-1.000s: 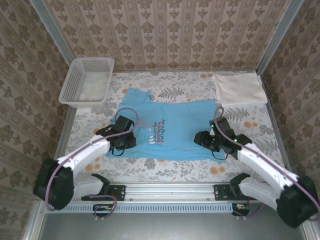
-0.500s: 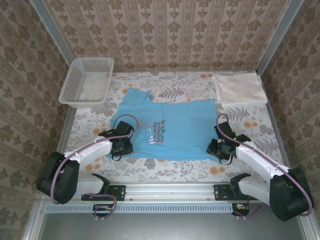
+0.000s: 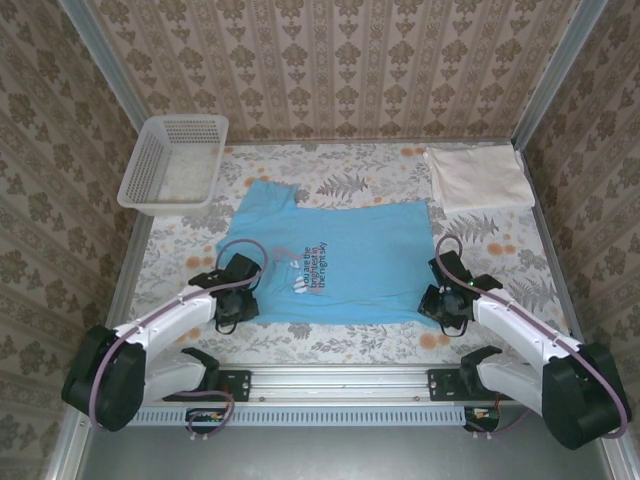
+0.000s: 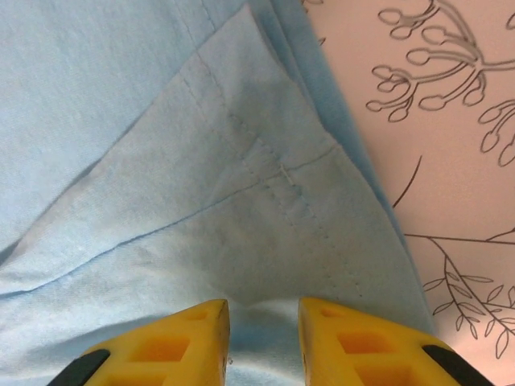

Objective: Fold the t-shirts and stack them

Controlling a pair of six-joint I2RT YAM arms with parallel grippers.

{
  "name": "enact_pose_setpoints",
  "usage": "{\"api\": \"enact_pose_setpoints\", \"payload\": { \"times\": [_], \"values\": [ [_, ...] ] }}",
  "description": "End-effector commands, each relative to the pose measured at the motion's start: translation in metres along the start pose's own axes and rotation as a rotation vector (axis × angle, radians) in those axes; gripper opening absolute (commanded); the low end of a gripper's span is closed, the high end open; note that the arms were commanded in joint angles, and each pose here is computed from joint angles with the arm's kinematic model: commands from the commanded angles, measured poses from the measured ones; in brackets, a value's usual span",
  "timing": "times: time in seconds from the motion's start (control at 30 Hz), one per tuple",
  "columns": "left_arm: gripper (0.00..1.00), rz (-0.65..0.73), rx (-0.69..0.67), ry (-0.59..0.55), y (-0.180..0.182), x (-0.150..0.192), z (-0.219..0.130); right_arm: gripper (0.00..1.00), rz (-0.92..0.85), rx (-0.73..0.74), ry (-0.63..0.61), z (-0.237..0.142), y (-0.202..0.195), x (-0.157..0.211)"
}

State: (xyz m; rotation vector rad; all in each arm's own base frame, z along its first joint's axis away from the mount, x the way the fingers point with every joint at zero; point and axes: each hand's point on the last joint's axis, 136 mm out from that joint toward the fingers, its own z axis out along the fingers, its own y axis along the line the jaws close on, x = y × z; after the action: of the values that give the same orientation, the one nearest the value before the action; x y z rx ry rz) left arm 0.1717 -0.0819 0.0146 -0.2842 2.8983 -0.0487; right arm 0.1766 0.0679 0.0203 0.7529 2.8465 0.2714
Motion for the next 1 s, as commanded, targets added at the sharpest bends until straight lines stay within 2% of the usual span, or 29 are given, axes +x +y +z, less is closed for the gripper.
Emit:
{"api": "enact_pose_setpoints", "payload": {
  "times": [0.0,0.23,0.4,0.53,0.6,0.73,0.83,0.9,0.97],
  "values": [
    [0.17,-0.03,-0.066,0.031,0.018,0.016,-0.001,0.3,-0.022,0.029,0.036,-0.003,0.0,0.008],
    [0.18,-0.055,-0.058,-0.031,0.023,0.016,-0.015,0.31,-0.057,0.072,0.035,-0.014,0.004,0.014],
    [0.19,-0.072,0.008,-0.094,0.008,-0.006,-0.04,0.32,-0.06,0.04,-0.085,-0.04,0.009,-0.006],
    [0.25,-0.09,0.161,-0.23,-0.029,-0.064,-0.089,0.47,-0.134,-0.098,-0.242,-0.073,0.048,-0.047],
    [0.34,-0.122,0.234,-0.288,-0.046,-0.098,-0.112,0.55,-0.159,-0.165,-0.326,-0.089,0.071,-0.075],
    [0.45,-0.164,0.296,-0.394,-0.069,-0.175,-0.144,0.61,-0.129,-0.256,-0.484,-0.107,0.1,-0.144],
    [0.5,-0.159,0.287,-0.416,-0.079,-0.229,-0.148,0.61,-0.08,-0.278,-0.547,-0.106,0.11,-0.196],
    [0.53,-0.144,0.25,-0.442,-0.081,-0.264,-0.143,0.6,-0.053,-0.277,-0.559,-0.098,0.116,-0.225],
    [0.54,-0.145,0.253,-0.419,-0.082,-0.295,-0.129,0.59,-0.023,-0.244,-0.542,-0.079,0.118,-0.25]
  ]
}}
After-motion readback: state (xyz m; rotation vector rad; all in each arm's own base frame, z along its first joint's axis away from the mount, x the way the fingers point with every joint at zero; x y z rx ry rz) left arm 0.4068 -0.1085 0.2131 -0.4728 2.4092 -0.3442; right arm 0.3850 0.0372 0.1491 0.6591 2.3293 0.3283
